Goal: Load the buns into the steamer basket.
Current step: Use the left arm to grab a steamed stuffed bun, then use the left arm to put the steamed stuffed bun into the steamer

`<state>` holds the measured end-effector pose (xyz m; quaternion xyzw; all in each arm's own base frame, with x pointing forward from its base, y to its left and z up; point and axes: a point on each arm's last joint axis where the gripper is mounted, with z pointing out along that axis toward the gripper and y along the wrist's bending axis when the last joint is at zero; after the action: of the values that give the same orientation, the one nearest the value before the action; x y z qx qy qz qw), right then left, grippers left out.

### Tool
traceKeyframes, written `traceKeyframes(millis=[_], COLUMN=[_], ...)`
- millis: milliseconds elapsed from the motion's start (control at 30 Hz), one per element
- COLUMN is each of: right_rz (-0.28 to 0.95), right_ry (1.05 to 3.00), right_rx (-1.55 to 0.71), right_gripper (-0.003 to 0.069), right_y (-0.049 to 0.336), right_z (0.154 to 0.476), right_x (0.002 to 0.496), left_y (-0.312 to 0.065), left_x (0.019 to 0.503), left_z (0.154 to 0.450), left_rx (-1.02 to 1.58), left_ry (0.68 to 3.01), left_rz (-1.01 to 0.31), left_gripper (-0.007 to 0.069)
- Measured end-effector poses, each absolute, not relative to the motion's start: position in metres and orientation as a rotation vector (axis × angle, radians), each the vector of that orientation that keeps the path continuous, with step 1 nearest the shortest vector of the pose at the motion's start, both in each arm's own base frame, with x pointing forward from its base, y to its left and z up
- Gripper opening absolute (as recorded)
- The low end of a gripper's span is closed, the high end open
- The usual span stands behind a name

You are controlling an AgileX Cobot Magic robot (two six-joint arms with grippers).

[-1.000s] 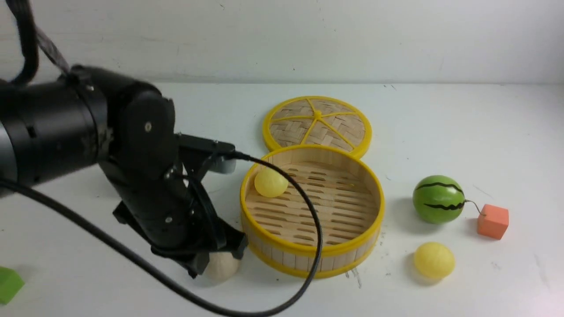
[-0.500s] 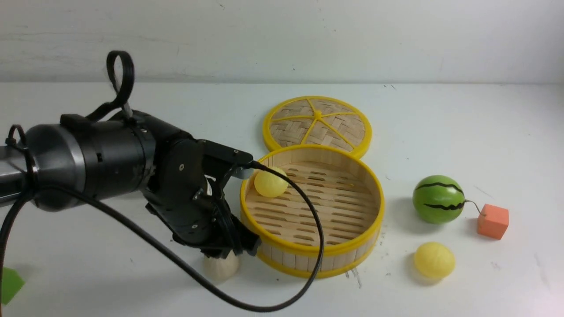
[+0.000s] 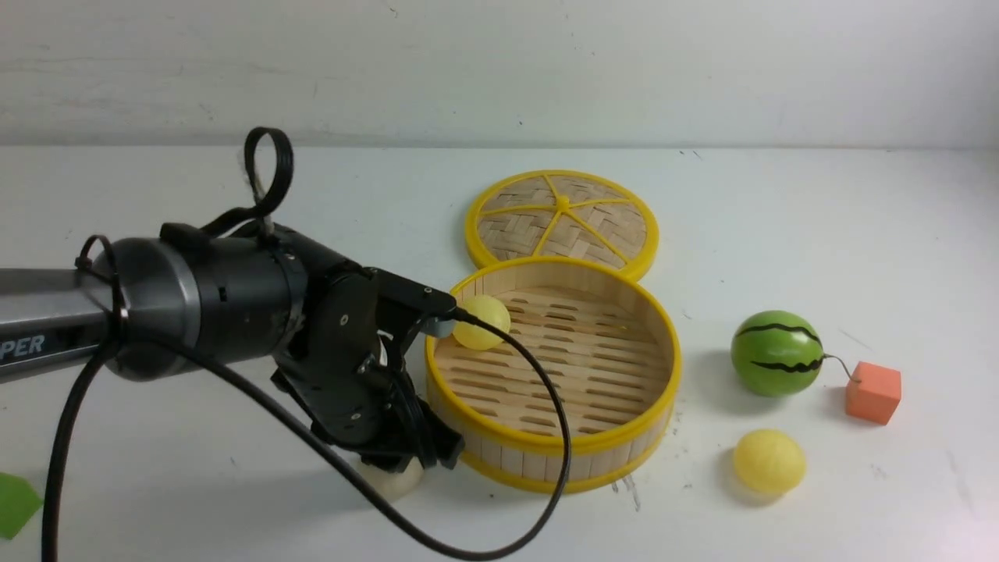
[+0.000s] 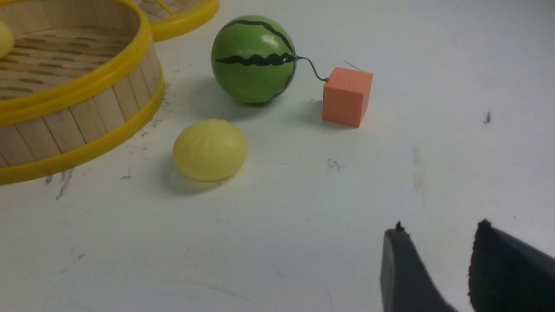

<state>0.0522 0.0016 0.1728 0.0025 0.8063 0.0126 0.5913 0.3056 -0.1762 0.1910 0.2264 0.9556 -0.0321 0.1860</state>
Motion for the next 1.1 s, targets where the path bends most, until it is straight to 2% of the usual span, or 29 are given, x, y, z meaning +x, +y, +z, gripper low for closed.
traceKeyframes(millis=[167, 233, 267, 300, 333, 367, 400, 500, 600, 733, 800, 933, 1100], right_rz=[0.029, 0.029, 0.029, 0.029, 0.029, 0.029, 0.029, 0.029, 0.029, 0.029, 0.029, 0.029, 0.029], right_ry=[1.876, 1.876, 1.876, 1.876, 1.876, 1.876, 1.876, 1.876, 1.876, 1.876, 1.876, 1.876, 1.876], right_rx=[0.006, 0.006, 0.006, 0.006, 0.006, 0.006, 0.006, 0.006, 0.006, 0.006, 0.006, 0.006, 0.006], right_gripper=[0.0239, 0.0239, 0.0239, 0.0239, 0.0239, 0.0239, 0.0239, 0.0239, 0.0239, 0.0239, 0.0239, 0.0239, 0.0239], right_y=[0.002, 0.002, 0.002, 0.002, 0.002, 0.002, 0.002, 0.002, 0.002, 0.002, 0.002, 0.002, 0.002], right_z=[0.173, 0.173, 0.173, 0.173, 0.173, 0.173, 0.173, 0.173, 0.173, 0.173, 0.173, 0.173, 0.173], right_x=[0.052, 0.052, 0.052, 0.052, 0.052, 0.052, 0.052, 0.052, 0.052, 0.052, 0.052, 0.052, 0.052], left_y=[-0.176, -0.176, -0.176, -0.176, -0.176, -0.176, -0.176, -0.176, -0.176, -0.185, -0.194, -0.209, -0.227], left_x=[0.306, 0.306, 0.306, 0.306, 0.306, 0.306, 0.307, 0.309, 0.309, 0.306, 0.307, 0.319, 0.344], left_z=[0.191, 0.191, 0.191, 0.189, 0.189, 0.190, 0.191, 0.199, 0.238, 0.288, 0.303, 0.298, 0.259], left_rx=[0.639, 0.641, 0.641, 0.642, 0.642, 0.645, 0.650, 0.662, 0.636, 0.650, 0.670, 0.681, 0.680], left_ry=[2.687, 2.689, 2.689, 2.695, 2.695, 2.693, 2.694, 2.709, 2.687, 2.564, 2.512, 2.486, 2.520], left_rz=[-0.090, -0.088, -0.088, -0.085, -0.085, -0.081, -0.075, -0.045, -0.047, -0.127, -0.174, -0.226, -0.240], left_gripper=[0.0218, 0.0146, 0.0136, 0.0039, 0.0039, -0.0004, -0.0013, -0.0013, -0.0013, -0.0013, -0.0013, -0.0013, -0.0013])
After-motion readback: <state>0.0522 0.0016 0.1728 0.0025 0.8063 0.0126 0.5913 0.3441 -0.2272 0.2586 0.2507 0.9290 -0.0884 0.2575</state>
